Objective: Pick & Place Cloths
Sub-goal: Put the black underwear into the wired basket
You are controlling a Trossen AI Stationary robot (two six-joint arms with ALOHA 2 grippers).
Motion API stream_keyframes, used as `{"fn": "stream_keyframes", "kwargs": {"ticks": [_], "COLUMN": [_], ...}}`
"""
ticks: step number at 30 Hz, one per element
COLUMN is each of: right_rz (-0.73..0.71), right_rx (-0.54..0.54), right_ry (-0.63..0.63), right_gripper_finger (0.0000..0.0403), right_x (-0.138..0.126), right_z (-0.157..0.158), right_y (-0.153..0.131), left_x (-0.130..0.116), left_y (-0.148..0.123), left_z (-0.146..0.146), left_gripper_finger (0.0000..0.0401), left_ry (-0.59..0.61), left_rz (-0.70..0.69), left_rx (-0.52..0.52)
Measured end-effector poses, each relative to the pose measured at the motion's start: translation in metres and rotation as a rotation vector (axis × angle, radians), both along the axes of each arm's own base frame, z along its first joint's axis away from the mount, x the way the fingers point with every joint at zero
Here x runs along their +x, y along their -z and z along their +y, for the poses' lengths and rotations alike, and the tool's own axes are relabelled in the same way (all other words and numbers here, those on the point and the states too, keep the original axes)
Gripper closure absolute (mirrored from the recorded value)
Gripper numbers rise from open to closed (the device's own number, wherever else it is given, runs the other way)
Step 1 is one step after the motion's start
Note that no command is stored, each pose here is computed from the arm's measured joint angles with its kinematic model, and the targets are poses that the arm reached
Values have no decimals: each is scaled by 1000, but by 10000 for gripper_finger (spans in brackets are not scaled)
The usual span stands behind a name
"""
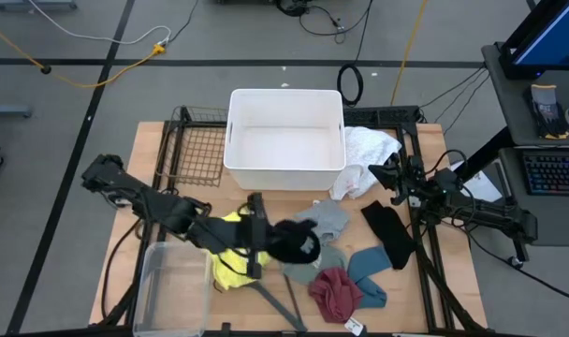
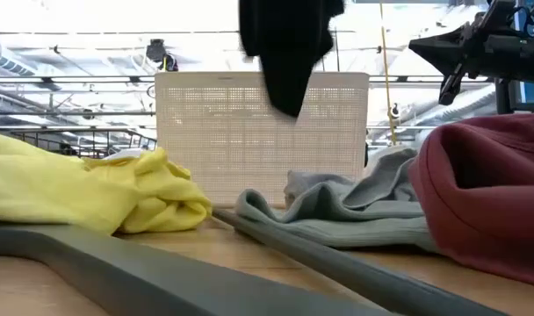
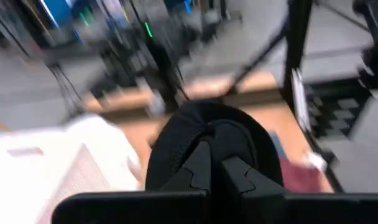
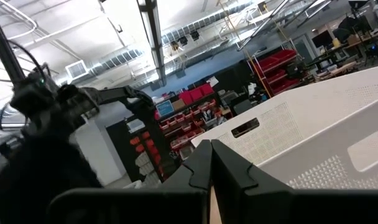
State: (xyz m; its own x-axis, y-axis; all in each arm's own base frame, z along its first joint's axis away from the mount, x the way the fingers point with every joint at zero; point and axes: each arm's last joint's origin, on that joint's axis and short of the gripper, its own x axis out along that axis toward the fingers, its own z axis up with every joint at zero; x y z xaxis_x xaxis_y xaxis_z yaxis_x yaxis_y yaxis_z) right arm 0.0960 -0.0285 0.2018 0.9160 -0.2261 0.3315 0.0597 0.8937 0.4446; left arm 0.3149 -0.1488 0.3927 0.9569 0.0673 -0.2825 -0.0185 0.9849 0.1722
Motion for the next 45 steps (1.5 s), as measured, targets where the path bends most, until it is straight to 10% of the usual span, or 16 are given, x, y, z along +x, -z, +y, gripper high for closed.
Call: {"fn": "stream_keyframes", "kwargs": {"ticks": [12,24,45], "right_rz": [0,0,0], "right_rx": [0,0,-2], "right_ry": [0,0,7], "right_gripper_finger": [403,403,403], "right_x": [0,0,0], "right_z": [0,0,0], "right_y": [0,0,0], "left_x": [-1,-15,-23], "left_y": [-50,-84,-91], "left_z": [-3,-8,-12], "left_gripper_finger": [401,401,401], "left_ry": [51,331,569], "left_rz": [-427,-892,-1113], "left_rx": [310,388,517]}}
